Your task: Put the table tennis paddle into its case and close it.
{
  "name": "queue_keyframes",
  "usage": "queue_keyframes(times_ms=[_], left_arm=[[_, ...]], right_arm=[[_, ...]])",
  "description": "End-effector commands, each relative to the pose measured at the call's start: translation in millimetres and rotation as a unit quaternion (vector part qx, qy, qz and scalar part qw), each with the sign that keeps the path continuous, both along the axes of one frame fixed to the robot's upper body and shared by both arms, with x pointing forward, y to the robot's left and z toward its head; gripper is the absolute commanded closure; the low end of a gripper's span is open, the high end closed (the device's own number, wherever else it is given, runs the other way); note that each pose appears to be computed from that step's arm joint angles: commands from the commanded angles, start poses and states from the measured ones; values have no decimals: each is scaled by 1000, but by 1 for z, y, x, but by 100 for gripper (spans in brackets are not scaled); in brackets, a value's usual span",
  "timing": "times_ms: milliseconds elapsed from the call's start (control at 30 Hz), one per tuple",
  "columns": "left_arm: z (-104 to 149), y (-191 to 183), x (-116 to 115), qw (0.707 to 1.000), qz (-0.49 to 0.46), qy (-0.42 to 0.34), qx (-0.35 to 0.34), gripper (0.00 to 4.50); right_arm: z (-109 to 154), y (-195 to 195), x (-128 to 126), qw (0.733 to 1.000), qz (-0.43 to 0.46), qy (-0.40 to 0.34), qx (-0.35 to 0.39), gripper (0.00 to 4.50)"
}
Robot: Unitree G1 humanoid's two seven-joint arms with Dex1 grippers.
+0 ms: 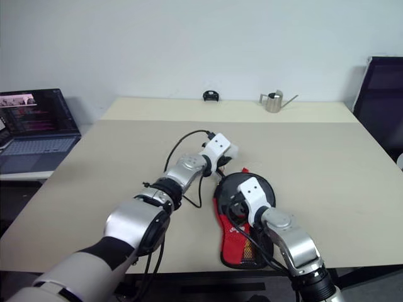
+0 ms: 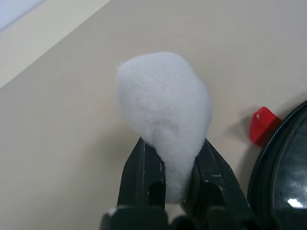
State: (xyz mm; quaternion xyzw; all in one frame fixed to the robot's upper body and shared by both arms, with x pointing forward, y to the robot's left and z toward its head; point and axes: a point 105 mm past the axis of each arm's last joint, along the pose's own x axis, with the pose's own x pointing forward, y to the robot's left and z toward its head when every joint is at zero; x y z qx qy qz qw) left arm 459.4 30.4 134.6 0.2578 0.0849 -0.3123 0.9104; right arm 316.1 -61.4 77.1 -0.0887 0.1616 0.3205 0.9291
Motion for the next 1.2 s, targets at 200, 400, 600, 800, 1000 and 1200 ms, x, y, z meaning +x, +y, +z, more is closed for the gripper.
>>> queue_keyframes(times_ms=[200, 400, 600, 800, 1000, 1200], left_arm=[[29, -23, 4, 997, 10, -76, 18, 428], [35, -42, 1, 996, 13, -84, 7, 428], [46, -50, 2, 994, 39, -104, -6, 428], [41, -60, -2, 992, 38, -115, 22, 428], [-9, -88, -28, 998, -48, -18, 47, 428], [-33, -89, -39, 996, -74, 38, 42, 428]], right_arm=[[-47, -15, -22, 994, -50, 96, -33, 0], [-47, -16, -37, 992, -67, 105, -29, 0], [-46, -16, -45, 990, -80, 111, -27, 0], [-46, -17, -46, 989, -90, 112, -24, 0], [-45, -16, -45, 989, -100, 109, -17, 0], [-44, -12, -44, 989, -102, 109, -10, 0]])
